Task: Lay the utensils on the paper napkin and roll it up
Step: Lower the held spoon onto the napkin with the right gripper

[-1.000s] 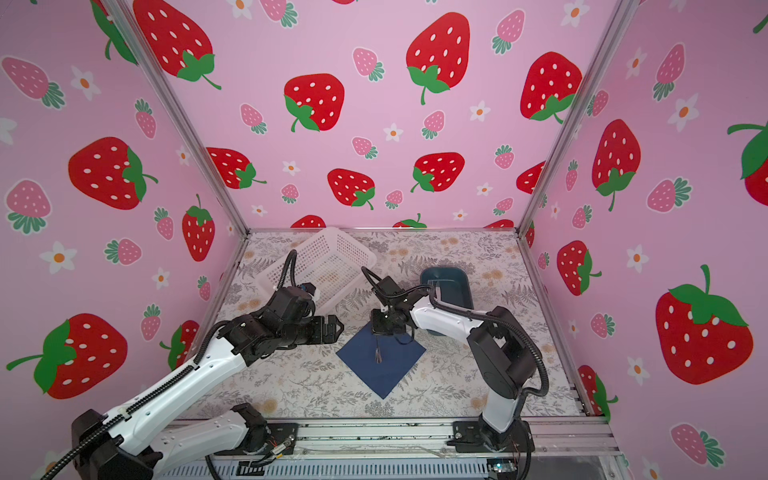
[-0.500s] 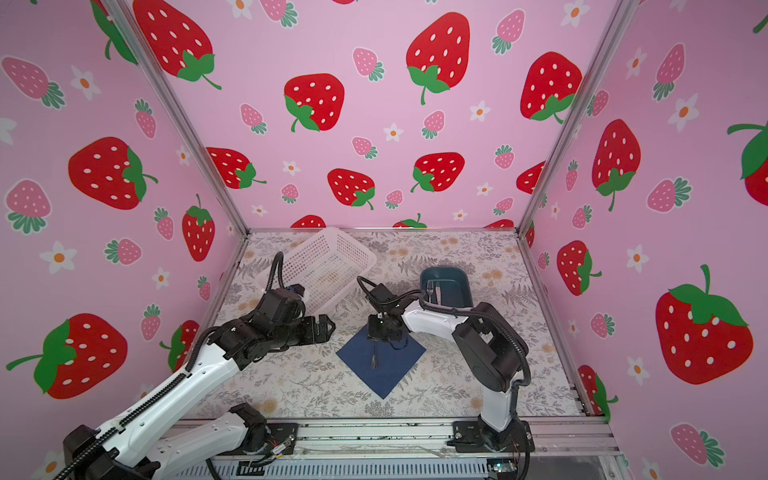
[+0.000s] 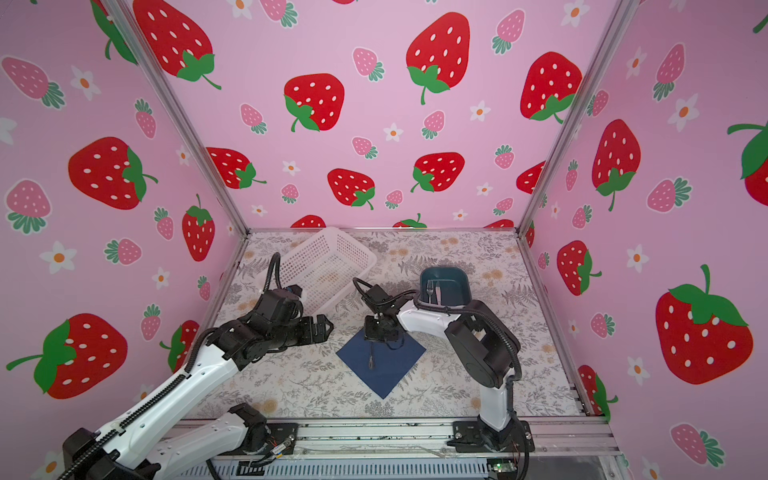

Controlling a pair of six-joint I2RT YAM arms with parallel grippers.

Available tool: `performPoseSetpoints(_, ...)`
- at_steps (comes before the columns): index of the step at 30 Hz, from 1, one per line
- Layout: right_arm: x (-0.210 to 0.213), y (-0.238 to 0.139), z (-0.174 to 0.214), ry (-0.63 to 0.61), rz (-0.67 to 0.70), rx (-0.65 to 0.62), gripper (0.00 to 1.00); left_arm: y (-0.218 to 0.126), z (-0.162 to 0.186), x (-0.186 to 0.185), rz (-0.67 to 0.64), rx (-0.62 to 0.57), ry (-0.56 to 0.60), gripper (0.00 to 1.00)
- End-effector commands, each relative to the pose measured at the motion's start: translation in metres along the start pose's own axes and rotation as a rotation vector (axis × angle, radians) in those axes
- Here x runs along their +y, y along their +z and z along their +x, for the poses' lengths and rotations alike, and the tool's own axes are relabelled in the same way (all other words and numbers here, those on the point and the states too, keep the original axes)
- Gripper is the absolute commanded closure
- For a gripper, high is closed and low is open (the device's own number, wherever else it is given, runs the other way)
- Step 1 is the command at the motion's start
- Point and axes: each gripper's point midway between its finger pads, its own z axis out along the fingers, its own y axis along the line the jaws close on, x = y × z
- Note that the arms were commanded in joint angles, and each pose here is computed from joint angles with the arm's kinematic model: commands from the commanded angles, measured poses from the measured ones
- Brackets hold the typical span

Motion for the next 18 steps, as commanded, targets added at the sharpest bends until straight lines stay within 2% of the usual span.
performPoseSetpoints(1, 0.000, 0.009, 0.000, 0.022, 0.016, 0.005, 0.93, -0.003, 0.001, 0.003, -0.004, 0.004, -0.003, 0.00)
performPoseSetpoints(7, -0.005, 0.010, 0.001, 0.030, 0.047, 0.006, 0.93, -0.003, 0.000, 0.004, -0.005, 0.002, -0.006, 0.00)
performPoseSetpoints(18, 0.004, -0.002, -0.003, 0.032, 0.020, -0.019, 0.91, -0.002, 0.000, 0.002, 0.002, 0.008, -0.004, 0.00)
